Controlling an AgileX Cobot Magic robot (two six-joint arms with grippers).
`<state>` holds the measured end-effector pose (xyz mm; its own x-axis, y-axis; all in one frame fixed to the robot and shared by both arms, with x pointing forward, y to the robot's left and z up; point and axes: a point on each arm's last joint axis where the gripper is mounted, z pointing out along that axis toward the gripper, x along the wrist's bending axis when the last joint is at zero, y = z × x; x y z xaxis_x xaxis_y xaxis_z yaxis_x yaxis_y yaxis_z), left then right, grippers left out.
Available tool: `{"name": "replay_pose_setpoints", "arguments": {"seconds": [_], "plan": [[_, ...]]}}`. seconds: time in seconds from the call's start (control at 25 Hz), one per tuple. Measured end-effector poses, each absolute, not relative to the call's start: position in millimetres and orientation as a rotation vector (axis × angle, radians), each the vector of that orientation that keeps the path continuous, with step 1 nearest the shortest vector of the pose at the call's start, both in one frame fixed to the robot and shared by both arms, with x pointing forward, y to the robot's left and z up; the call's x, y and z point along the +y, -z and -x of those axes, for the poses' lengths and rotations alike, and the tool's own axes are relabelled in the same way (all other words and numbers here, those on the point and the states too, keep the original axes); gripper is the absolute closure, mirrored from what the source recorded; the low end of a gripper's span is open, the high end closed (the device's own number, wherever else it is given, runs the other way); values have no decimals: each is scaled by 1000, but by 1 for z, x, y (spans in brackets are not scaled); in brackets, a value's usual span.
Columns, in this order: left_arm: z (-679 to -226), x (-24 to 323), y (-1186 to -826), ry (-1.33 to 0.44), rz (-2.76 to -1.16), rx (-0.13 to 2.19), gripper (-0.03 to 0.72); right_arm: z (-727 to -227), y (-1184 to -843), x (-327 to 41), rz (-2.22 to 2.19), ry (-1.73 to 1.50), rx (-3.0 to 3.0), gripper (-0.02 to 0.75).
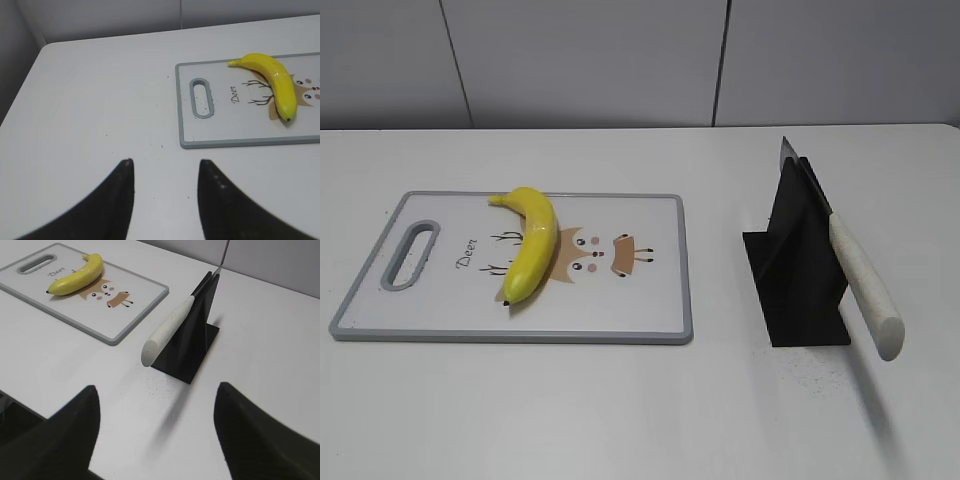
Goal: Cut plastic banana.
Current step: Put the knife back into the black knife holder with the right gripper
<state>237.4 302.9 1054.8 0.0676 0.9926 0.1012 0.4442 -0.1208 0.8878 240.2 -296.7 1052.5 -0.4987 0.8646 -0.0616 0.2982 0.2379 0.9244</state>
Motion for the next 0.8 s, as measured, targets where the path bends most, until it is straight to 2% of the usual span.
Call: {"name": "replay_pose_setpoints", "arguments": {"seconds": [0.28, 0.8], "plan": [[-238, 303, -1055, -1005, -1656, 1453, 319, -245, -1040, -295, -1076, -1205, 1957, 181], [-237, 303, -1055, -1006, -1654, 1452, 420, -245, -1039, -295, -1079, -1203, 1957, 181]]}}
